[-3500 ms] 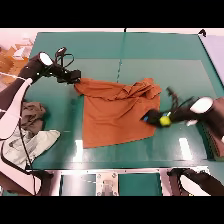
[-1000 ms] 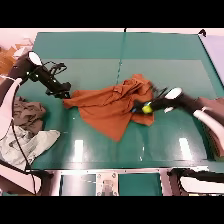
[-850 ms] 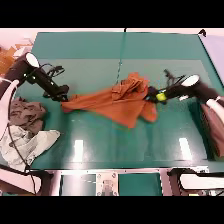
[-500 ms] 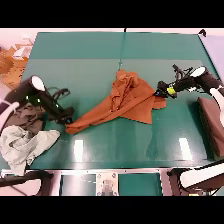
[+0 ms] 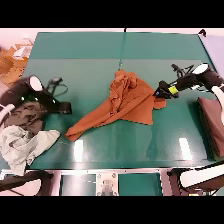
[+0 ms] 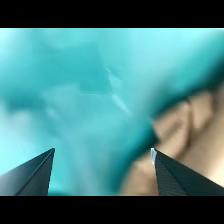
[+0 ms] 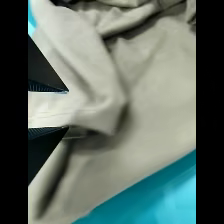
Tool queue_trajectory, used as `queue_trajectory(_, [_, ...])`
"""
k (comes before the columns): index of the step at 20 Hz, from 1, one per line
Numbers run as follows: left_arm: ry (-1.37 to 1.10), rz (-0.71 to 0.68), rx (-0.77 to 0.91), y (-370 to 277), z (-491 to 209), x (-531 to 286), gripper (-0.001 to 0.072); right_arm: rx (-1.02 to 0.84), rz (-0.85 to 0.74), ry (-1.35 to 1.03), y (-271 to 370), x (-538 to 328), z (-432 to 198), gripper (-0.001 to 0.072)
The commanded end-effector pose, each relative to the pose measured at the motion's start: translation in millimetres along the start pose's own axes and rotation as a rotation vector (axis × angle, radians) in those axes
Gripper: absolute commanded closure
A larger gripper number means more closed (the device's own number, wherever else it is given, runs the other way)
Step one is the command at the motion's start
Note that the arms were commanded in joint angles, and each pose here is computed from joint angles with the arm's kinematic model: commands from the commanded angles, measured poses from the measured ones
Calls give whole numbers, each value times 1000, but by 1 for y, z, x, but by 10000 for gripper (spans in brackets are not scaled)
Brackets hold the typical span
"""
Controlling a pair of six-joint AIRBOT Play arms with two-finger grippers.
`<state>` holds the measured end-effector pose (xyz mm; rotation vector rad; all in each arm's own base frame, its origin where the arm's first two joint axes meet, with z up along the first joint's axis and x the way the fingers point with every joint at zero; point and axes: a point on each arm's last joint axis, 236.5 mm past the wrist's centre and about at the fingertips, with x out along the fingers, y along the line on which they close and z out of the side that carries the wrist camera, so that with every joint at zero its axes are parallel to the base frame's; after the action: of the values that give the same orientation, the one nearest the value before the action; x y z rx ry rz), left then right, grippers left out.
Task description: Fold the shirts.
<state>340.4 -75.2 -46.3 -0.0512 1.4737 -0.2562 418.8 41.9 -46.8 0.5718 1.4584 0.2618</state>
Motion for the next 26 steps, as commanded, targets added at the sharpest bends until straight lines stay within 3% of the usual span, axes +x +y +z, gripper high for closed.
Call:
queue_trajectory(1, [-67,176,69,30,33,-60,-1,15,10,36,-2,-19,-38,450])
queue_trajectory(6, [82,-128,163,-41,-4,-68,-1,56,10,66,-17,19,-111,399])
queue_trajectory(10, [153,-148,181,-43,-24,-66,-2,59,-22,84,-28,60,-124,356])
queue_trajectory(15, [171,-147,178,-43,-47,-66,-2,74,-27,122,-34,71,-129,360])
queue_trajectory(16, [186,-155,173,-44,-57,-64,-2,71,-26,120,-34,72,-129,374])
queue_trajectory(18, [218,-168,162,-46,-77,-57,-2,64,-13,116,-30,72,-128,694])
queue_trajectory(22, [312,-225,150,-57,-114,-30,-1,66,11,89,-24,73,-121,701])
queue_trajectory(26, [250,-197,181,-62,-116,14,0,75,23,83,-21,73,-119,701])
